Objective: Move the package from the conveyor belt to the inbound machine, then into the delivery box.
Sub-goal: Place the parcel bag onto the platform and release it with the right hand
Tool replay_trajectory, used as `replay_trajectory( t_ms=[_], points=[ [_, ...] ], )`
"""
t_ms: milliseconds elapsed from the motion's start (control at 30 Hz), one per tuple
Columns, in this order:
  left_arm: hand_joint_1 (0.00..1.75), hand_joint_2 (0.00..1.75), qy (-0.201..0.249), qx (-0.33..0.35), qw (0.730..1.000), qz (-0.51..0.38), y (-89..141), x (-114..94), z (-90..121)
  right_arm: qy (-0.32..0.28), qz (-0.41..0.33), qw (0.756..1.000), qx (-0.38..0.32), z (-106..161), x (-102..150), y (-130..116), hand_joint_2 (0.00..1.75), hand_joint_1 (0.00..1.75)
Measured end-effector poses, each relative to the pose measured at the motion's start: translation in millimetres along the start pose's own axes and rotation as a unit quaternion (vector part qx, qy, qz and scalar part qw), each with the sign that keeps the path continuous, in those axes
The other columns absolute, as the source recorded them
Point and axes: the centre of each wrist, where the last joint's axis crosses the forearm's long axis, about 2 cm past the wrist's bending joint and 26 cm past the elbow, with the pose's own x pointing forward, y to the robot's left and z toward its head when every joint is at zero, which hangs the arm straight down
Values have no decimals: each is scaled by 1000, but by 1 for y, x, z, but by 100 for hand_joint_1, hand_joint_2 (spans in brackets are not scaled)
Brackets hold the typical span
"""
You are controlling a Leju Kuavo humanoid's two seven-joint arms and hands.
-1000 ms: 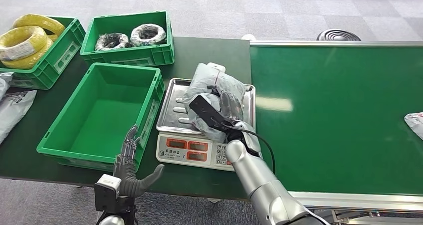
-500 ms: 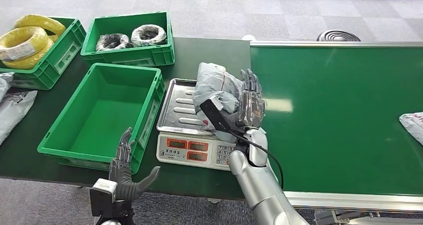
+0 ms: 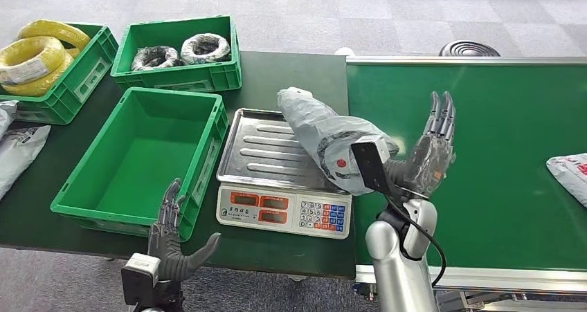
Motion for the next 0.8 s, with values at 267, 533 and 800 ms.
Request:
replay_trajectory(
  t_ms=[267, 533, 800],
  points=[
    [0, 175, -62, 3, 998, -19, 6, 17, -17, 15, -13, 1000, -24, 10, -4, -17, 175, 0],
    [0, 175, -84, 2, 996, -18, 5, 22, -27, -31, -26, 994, -97, 8, -12, -47, 175, 0],
    [0, 175, -92, -2, 996, -14, 5, 26, -29, 52, -176, 983, -20, 13, -21, -49, 175, 0]
  ],
)
